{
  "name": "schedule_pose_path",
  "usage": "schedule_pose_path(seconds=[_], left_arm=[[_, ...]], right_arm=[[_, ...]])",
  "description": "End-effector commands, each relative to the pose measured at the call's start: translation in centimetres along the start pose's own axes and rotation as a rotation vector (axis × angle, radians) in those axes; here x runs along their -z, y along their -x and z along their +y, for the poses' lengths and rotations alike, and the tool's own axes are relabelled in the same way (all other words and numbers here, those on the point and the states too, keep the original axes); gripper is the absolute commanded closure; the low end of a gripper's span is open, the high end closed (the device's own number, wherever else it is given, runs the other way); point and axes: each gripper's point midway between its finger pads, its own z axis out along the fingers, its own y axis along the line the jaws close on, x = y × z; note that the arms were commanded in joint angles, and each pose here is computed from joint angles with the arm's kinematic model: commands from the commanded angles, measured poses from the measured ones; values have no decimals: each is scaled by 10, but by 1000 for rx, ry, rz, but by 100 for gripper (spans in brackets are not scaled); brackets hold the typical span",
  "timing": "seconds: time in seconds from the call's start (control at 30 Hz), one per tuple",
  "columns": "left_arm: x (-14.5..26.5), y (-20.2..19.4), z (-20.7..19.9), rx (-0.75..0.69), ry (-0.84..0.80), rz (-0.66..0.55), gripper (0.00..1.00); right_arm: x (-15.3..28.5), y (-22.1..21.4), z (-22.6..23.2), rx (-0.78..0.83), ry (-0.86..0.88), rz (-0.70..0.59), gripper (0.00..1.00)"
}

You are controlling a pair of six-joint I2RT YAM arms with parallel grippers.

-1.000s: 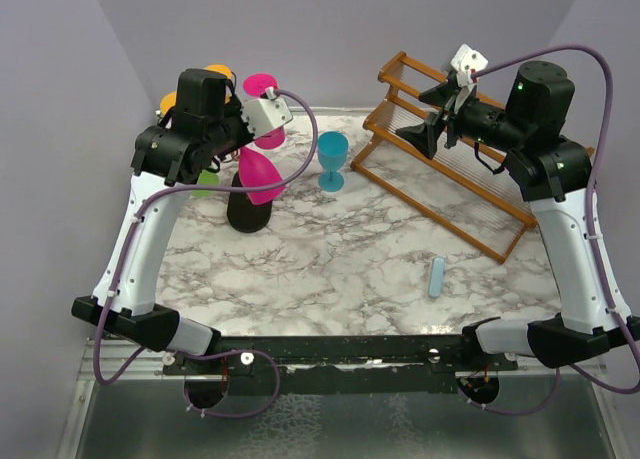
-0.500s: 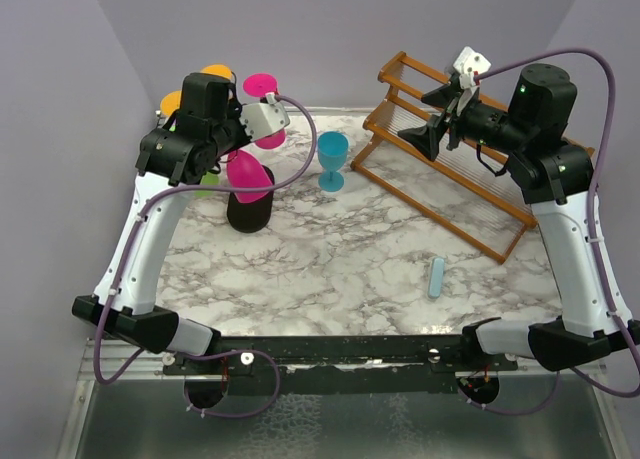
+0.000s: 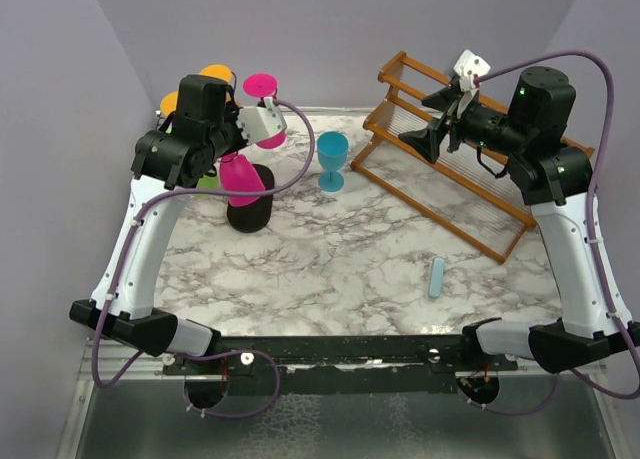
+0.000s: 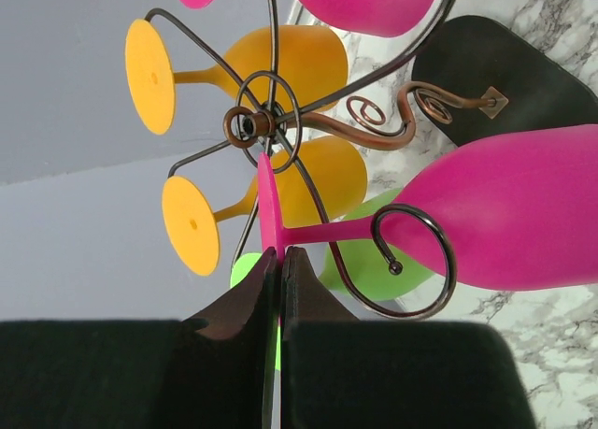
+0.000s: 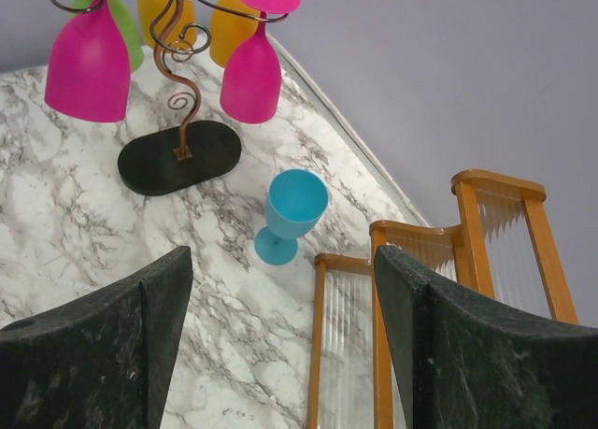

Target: Place the wine glass upside down on the wine glass rack

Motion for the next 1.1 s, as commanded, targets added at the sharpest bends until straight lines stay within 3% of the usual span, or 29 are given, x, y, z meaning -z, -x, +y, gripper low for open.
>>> schedule_pose_path(seconds=[0.0, 1.07], left_arm=[[25, 6, 4, -16, 1, -55, 100], [42, 5, -14, -75, -89, -88, 100]], right_arm=[[7, 9, 2, 22, -1, -38, 22], [11, 5, 2, 13, 5, -41, 20]])
